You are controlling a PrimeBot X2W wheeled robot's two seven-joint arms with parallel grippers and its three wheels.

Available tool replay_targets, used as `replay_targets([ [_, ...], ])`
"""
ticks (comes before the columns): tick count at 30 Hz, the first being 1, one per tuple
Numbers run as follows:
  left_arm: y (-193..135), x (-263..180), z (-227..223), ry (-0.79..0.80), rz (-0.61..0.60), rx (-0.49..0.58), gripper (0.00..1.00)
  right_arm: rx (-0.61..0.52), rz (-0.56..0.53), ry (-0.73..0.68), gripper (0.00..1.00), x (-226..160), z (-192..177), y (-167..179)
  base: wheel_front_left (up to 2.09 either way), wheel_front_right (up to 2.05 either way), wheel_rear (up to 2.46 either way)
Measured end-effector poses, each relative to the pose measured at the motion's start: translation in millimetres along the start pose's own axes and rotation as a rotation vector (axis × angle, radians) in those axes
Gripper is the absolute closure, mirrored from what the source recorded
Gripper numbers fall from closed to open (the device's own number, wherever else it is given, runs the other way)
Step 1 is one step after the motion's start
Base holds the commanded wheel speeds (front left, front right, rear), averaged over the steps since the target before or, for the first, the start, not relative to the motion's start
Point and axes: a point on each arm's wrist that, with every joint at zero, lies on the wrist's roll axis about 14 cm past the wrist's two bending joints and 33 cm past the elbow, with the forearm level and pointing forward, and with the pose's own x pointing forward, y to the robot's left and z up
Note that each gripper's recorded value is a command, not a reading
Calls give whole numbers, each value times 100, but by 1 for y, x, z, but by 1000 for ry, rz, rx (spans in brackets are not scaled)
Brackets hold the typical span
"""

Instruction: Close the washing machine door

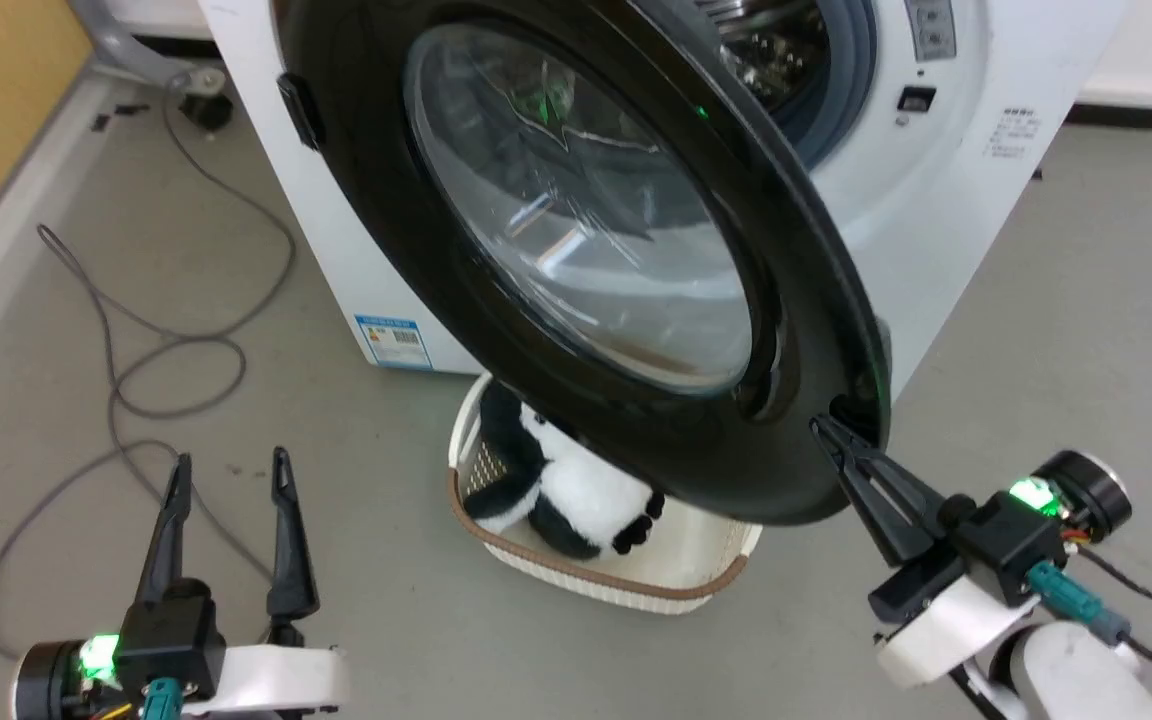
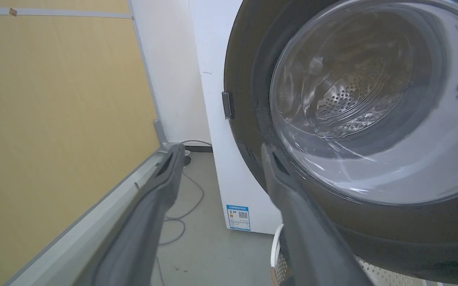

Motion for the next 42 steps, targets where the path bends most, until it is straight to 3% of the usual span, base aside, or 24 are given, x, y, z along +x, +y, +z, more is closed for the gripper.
replay_targets([
  [5,-8,8,-5,10,-13,-5,0,1,-44,17,100,8,-10,-18,0,0,0],
  [14,-23,30,-18,29,-31,-24,0,-8,-203,66,100,39,-38,-88,0,0,0],
  [28,-30,52,-48,83,-21,-12,0,-15,-294,103,100,100,-72,-146,0,0,0],
  [36,-29,57,-64,119,-5,-1,0,-26,-318,109,100,127,-84,-164,0,0,0],
  [42,-25,57,-62,114,7,1,0,-30,-339,121,100,126,-85,-169,0,0,0],
])
